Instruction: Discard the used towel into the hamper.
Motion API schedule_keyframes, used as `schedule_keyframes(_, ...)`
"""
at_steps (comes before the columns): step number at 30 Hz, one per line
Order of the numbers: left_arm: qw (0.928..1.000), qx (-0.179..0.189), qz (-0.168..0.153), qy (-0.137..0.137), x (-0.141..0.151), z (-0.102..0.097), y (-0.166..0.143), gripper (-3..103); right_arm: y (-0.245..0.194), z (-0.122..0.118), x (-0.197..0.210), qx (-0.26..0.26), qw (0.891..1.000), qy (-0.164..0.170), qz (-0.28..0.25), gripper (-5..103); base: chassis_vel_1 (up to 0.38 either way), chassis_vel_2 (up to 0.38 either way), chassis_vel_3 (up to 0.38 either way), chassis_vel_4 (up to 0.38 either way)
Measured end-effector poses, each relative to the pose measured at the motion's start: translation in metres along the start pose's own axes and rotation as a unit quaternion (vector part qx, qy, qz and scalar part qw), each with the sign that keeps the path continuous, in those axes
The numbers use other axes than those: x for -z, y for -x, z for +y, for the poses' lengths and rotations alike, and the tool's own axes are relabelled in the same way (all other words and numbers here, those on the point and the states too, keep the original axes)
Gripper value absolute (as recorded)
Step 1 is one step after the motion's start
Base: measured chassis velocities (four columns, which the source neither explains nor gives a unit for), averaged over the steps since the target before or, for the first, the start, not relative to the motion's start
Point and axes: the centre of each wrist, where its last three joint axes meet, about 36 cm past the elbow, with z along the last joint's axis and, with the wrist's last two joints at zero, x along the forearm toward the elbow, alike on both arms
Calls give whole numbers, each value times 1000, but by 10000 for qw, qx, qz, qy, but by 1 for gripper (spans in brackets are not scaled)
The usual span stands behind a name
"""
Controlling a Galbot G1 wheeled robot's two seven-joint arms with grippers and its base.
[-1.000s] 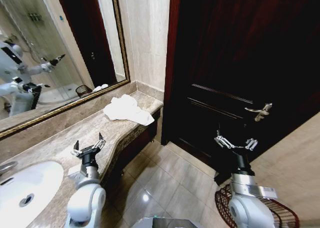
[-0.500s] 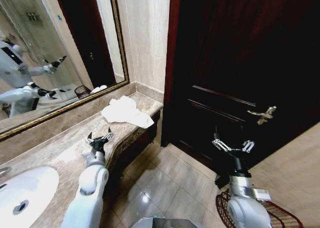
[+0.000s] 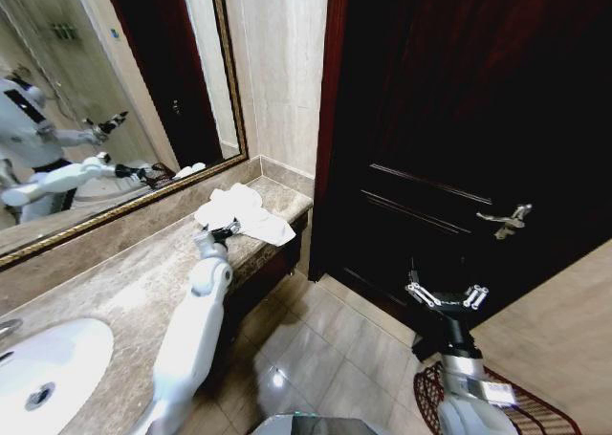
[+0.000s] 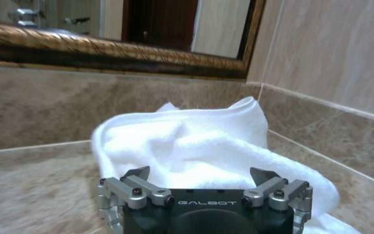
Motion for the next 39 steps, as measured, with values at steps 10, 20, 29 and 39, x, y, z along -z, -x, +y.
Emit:
schedule_keyframes(10,9986,79,517,98,16,-17,51,100,0,0,-3,-80,10000,8,-47,100,0,0,0,0)
schedule_keyframes(20,9964,-28,827,174,0,-12,46,84,4,-1,-5,-148,9998,80,-97,100,0,0,0,0)
schedule_keyframes(29,9972,-56,720,171,-4,0,42,60,5,1,-7,-146,9997,161,-108,100,0,0,0,0)
schedule_keyframes(39,9985,-172,493,132,-5,10,34,33,4,2,-9,-166,9996,178,-144,100,0,0,0,0)
